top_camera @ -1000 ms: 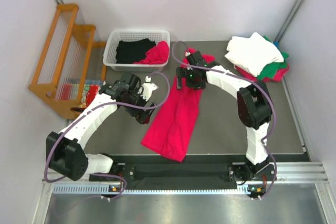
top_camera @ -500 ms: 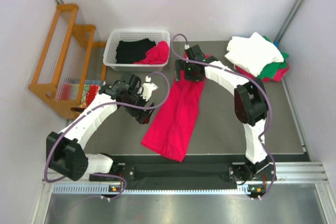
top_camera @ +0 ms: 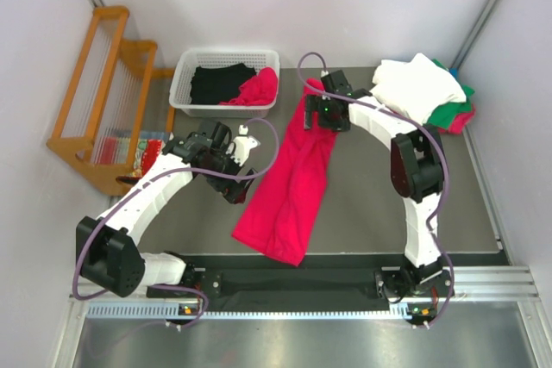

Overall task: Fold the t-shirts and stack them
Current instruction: Fold the tshirt

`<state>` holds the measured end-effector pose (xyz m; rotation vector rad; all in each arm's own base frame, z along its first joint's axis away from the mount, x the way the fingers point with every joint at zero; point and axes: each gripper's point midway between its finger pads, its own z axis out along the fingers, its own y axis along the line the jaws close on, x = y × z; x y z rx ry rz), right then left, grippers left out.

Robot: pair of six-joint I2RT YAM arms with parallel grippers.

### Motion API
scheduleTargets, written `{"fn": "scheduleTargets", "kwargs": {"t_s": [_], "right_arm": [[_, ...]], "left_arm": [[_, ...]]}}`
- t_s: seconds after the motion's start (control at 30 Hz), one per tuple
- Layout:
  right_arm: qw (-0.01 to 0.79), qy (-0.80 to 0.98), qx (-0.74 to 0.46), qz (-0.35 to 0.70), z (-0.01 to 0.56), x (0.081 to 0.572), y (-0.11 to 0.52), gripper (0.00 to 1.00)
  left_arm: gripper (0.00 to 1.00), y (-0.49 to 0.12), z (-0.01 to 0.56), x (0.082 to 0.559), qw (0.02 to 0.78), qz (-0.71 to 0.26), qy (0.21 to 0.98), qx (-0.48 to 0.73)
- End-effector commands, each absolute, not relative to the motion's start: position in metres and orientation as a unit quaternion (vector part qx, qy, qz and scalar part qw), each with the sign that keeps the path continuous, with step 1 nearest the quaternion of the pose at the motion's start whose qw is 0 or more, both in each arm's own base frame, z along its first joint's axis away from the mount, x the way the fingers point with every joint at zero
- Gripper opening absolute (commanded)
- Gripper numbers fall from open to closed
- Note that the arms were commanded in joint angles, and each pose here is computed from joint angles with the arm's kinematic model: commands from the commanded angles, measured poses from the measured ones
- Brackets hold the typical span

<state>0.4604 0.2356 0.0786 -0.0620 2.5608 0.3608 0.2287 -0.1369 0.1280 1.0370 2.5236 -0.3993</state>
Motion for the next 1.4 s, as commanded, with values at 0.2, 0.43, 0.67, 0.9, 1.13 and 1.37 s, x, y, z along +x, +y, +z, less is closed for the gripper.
{"fn": "scheduleTargets", "kwargs": {"t_s": [0.2, 0.43, 0.67, 0.9, 1.13, 1.37], "right_arm": [[0.293, 0.941, -0.039, 0.167, 0.110, 0.435, 0.249, 1.00], [0.289, 0.942, -0.047, 0.166, 0.105, 0.424, 0.257, 1.00], [0.305, 0.942, -0.047, 0.129, 0.100, 0.441, 0.247, 1.00], [0.303, 0.945, -0.029, 0.124, 0.095, 0.445, 0.229, 1.00], [0.300, 0.945, -0.023, 0.129, 0.089, 0.450, 0.225, 1.00], [0.299, 0.945, -0.013, 0.131, 0.081, 0.457, 0.228, 1.00]], "left_arm": [[0.99, -0.144, 0.141, 0.235, 0.212, -0.153, 0.891, 0.371], [0.99, -0.144, 0.142, 0.234, 0.212, -0.153, 0.891, 0.372], [0.99, -0.141, 0.142, 0.232, 0.211, -0.149, 0.891, 0.372], [0.99, -0.141, 0.140, 0.231, 0.210, -0.148, 0.891, 0.373], [0.99, -0.142, 0.143, 0.234, 0.212, -0.148, 0.891, 0.373], [0.99, -0.143, 0.144, 0.234, 0.212, -0.150, 0.891, 0.372]]}}
